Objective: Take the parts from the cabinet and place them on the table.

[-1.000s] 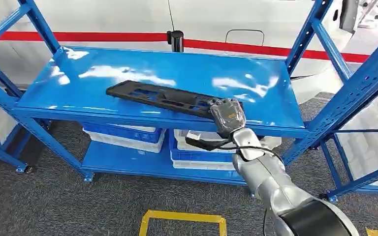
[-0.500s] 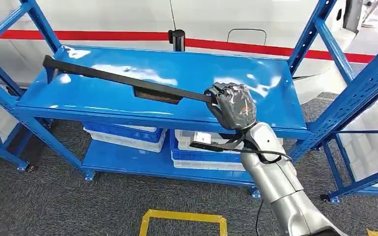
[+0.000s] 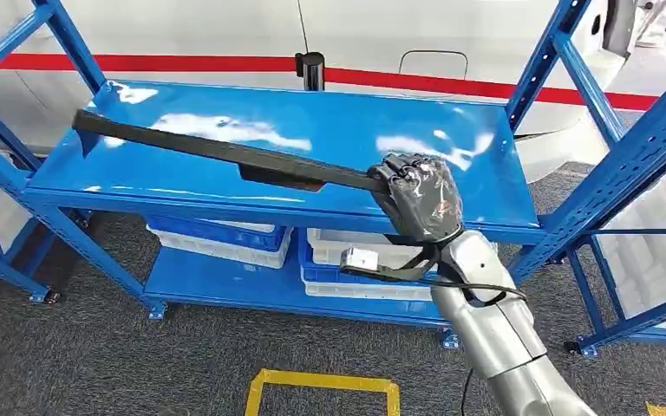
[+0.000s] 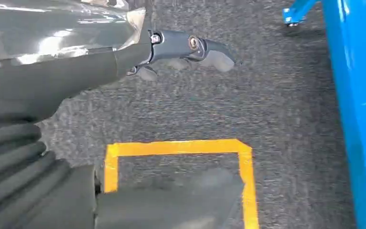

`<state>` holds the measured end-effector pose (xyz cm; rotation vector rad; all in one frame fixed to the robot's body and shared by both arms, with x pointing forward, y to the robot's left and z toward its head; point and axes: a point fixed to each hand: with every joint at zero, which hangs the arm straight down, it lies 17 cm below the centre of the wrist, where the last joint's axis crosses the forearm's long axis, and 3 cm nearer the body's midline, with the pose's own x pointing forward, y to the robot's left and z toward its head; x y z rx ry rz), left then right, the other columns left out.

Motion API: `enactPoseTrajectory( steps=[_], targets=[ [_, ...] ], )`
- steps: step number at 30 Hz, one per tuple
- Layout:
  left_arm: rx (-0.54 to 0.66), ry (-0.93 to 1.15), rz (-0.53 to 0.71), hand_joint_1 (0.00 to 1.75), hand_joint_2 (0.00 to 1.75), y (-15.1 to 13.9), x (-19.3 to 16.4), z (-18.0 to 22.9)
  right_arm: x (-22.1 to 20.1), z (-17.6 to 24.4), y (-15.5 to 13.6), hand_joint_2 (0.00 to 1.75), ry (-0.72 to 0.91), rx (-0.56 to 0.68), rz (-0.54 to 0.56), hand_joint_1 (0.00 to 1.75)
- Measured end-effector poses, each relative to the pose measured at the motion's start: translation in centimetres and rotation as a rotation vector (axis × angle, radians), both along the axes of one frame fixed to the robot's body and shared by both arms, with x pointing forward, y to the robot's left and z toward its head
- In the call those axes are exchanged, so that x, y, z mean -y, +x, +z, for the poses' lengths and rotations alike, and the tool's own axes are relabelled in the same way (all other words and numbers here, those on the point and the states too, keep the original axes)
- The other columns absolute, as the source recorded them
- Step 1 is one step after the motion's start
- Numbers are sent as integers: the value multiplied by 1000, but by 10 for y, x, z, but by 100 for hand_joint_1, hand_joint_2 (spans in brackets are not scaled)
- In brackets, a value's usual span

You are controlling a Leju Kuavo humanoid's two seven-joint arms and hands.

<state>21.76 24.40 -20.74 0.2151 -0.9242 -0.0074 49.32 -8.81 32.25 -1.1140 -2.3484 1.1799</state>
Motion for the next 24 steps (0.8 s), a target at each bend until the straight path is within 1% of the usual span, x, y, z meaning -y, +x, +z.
enactPoseTrajectory(
  steps=[1, 3, 4, 6, 13, 18, 22, 24],
  targets=[
    [-3, 0, 0, 0, 175, 0, 0, 0, 0, -1, 0, 175, -1, 1, -2, 169],
    [-66, 23, -5, 0, 175, -6, -2, -9, 1, -10, -6, 175, -5, 0, -11, 169],
    [-122, 22, -22, 0, 175, -13, 0, -16, 5, -16, -5, 175, 10, -22, -15, 169],
    [-142, 21, -22, 0, 175, -15, 0, -18, 10, -20, -4, 175, 26, -41, -19, 169],
    [-150, 22, -22, 0, 175, -12, 0, -18, 16, -27, -2, 175, 37, -63, -28, 169],
    [-149, 30, -64, 0, 175, -7, 6, -17, 26, -29, -1, 175, 60, -71, -39, 169],
    [-153, 31, -75, 0, 175, -7, 9, -17, 38, -49, -3, 175, 57, -103, -57, 169],
    [-153, 32, -79, 0, 175, -6, 10, -17, 42, -52, -3, 175, 55, -107, -65, 169]
  ],
)
